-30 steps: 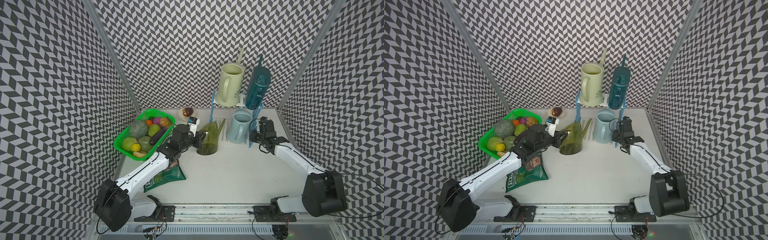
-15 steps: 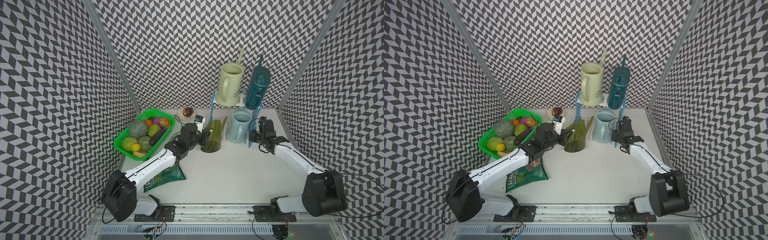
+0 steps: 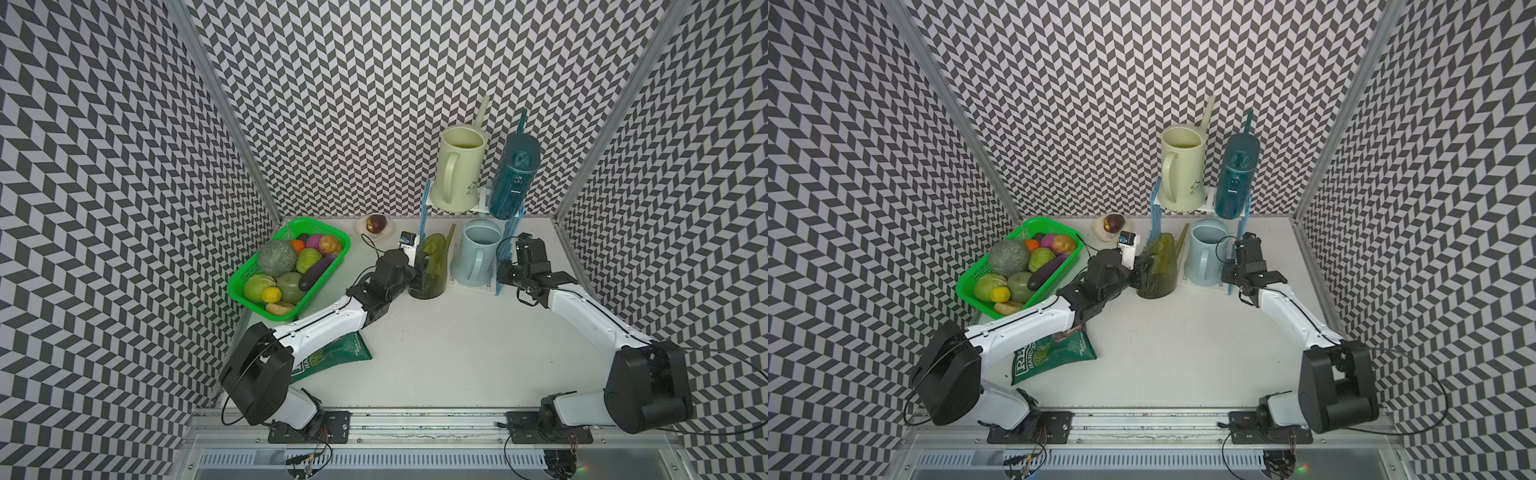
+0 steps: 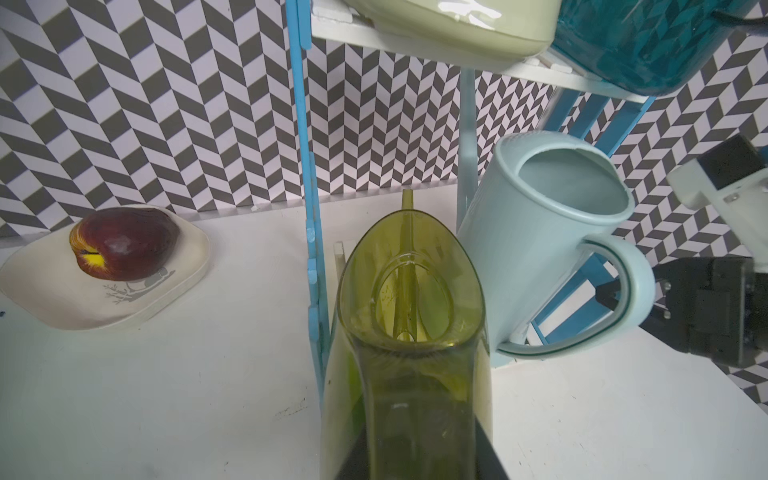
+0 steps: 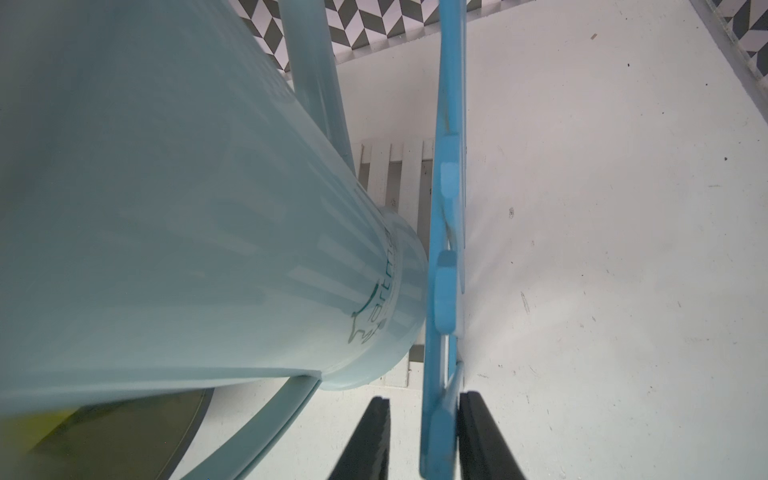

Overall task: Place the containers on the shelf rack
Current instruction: 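Place the container on the shelf.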

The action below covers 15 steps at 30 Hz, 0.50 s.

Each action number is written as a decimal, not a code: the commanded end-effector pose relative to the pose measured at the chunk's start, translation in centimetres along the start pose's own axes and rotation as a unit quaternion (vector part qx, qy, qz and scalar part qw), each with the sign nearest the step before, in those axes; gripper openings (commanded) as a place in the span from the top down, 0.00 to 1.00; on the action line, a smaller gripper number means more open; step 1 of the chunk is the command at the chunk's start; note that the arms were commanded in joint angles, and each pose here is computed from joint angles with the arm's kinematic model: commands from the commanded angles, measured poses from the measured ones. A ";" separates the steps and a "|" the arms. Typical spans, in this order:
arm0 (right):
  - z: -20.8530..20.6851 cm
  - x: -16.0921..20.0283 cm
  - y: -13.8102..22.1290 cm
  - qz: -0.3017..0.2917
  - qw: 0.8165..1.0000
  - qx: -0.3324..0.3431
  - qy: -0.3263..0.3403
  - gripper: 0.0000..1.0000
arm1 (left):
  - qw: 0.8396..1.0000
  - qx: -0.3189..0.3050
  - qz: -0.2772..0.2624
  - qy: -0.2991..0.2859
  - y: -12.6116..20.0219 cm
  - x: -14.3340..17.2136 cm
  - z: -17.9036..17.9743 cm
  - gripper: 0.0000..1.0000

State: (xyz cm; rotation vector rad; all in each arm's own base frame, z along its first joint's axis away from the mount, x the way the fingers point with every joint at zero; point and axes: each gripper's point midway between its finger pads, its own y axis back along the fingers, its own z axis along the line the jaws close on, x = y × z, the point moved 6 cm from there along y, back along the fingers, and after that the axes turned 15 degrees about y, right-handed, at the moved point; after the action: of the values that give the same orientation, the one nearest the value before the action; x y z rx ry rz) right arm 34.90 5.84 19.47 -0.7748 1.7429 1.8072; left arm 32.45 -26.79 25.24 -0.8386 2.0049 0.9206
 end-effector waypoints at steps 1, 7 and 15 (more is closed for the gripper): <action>0.7 -1.5 0.9 -0.028 0.999 -0.016 0.007 0.70 | 0.995 0.012 -0.097 0.000 0.0 -2.8 -1.0 1.00; 0.7 -1.4 0.9 -0.026 1.000 -0.015 0.008 0.70 | 0.991 0.006 -0.136 -0.010 -0.8 -1.9 -0.7 1.00; 0.5 -1.0 0.9 -0.026 1.000 -0.009 0.011 0.70 | 0.985 -0.021 -0.169 -0.025 -2.8 0.2 0.6 1.00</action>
State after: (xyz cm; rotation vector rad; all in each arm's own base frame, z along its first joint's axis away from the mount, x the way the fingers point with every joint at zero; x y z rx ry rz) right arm 34.85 5.84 19.45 -0.7815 1.7504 1.8078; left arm 33.91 -28.50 21.38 -0.9610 1.8460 0.8749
